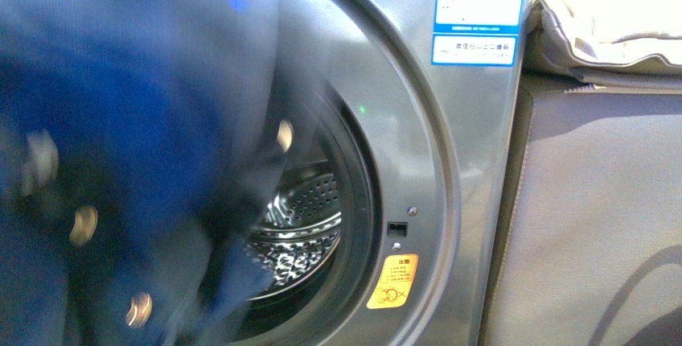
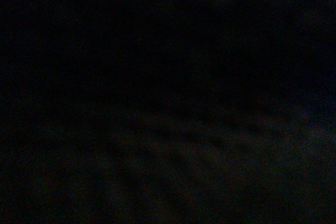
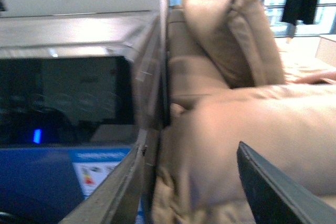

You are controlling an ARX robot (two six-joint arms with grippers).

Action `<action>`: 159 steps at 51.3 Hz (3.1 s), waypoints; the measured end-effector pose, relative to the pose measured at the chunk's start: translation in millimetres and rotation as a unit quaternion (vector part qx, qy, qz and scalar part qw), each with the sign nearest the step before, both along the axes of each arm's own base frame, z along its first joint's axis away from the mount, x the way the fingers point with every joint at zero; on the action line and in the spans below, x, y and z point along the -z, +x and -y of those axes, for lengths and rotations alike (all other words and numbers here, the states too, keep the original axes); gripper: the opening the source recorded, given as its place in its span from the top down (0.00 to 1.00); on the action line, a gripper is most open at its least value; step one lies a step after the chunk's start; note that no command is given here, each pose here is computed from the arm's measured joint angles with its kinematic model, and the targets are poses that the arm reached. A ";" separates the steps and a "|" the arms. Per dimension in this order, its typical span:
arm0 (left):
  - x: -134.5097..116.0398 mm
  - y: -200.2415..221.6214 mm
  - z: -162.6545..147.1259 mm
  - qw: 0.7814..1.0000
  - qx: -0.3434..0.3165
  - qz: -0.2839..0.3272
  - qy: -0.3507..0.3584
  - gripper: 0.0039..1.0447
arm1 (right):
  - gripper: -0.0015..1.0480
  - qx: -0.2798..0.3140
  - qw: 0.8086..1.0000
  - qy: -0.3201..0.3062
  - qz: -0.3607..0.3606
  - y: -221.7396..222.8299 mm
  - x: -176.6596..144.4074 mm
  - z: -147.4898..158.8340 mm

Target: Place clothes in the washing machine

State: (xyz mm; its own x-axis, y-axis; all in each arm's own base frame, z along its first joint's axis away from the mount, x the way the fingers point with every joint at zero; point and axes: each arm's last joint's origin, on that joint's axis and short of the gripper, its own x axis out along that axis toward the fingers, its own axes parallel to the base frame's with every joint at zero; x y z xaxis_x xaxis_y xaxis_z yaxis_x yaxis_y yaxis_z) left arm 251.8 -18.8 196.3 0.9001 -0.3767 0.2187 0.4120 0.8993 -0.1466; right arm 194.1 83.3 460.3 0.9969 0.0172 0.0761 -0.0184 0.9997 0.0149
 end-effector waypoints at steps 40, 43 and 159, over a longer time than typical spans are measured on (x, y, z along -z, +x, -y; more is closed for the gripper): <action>62.0 113.9 28.8 0.985 -0.089 -0.127 0.077 0.85 | 0.98 0.008 0.999 -0.014 -0.041 -54.8 223.3 68.1; 64.9 125.0 31.7 0.984 -0.094 -0.132 0.080 0.85 | 0.98 0.006 0.999 -0.014 -0.041 -57.2 229.6 69.6; 57.7 279.3 29.0 0.968 -0.187 -0.139 0.096 0.05 | 0.98 0.009 0.999 -0.013 -0.037 -96.5 295.1 83.1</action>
